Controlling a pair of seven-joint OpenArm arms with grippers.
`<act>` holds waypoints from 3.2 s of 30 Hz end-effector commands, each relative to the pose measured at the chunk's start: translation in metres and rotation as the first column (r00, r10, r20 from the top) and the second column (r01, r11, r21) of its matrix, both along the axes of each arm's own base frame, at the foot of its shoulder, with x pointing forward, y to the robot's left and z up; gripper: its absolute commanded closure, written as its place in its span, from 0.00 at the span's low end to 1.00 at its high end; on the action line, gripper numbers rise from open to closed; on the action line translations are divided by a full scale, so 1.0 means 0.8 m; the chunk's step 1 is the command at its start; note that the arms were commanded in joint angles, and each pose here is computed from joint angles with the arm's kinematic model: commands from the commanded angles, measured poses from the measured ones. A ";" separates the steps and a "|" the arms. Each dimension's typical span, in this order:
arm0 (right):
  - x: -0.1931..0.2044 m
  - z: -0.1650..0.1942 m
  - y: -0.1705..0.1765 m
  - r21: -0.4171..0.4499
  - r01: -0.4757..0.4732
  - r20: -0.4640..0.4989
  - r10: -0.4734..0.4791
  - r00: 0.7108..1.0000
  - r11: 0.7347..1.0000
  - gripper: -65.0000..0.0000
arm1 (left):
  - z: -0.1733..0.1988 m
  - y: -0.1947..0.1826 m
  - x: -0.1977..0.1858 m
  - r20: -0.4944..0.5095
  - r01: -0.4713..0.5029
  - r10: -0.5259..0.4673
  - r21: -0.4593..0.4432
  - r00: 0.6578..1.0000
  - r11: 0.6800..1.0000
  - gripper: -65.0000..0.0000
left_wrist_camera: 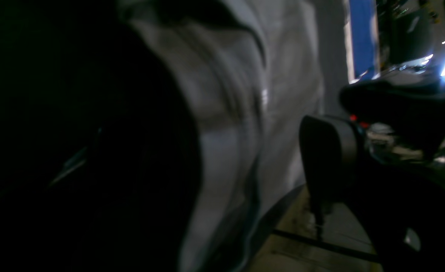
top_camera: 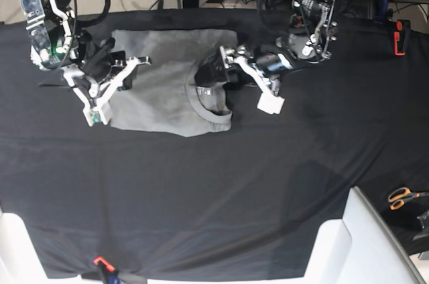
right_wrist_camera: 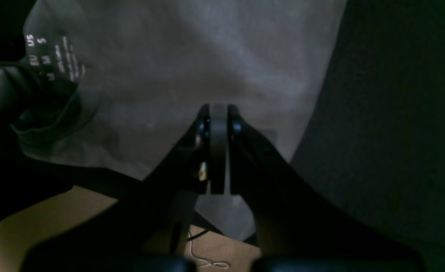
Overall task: Fold the T-shirt properly
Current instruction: 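Grasp the bundle with both grippers and straighten it, then rotate the folded shirt with the left gripper so the collar faces the robot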
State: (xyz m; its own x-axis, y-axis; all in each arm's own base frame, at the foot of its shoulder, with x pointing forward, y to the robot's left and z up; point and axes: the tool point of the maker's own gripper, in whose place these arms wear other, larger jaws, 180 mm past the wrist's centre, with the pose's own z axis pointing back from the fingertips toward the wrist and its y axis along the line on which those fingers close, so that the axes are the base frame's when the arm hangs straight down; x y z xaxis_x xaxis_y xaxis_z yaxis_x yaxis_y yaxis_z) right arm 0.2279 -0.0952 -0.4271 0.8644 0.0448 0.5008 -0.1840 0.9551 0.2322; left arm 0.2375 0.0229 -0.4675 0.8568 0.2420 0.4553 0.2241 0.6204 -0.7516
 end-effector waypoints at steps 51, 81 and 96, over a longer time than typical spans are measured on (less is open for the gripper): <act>0.015 0.016 -0.086 -0.039 0.189 0.105 -0.184 0.977 0.981 0.98 | 0.018 0.006 0.108 -0.298 0.459 -0.821 0.887 0.487 -0.050 1.00; 0.014 0.001 -0.096 -0.051 0.210 0.076 -0.206 0.976 0.976 0.98 | 0.028 -0.066 0.114 -0.296 0.305 -0.907 0.931 0.301 -0.203 1.00; 0.014 0.001 -0.096 -0.051 0.209 0.076 -0.205 0.976 0.977 0.98 | 0.021 -0.042 0.110 -0.359 0.317 -0.876 0.913 0.323 -0.257 1.00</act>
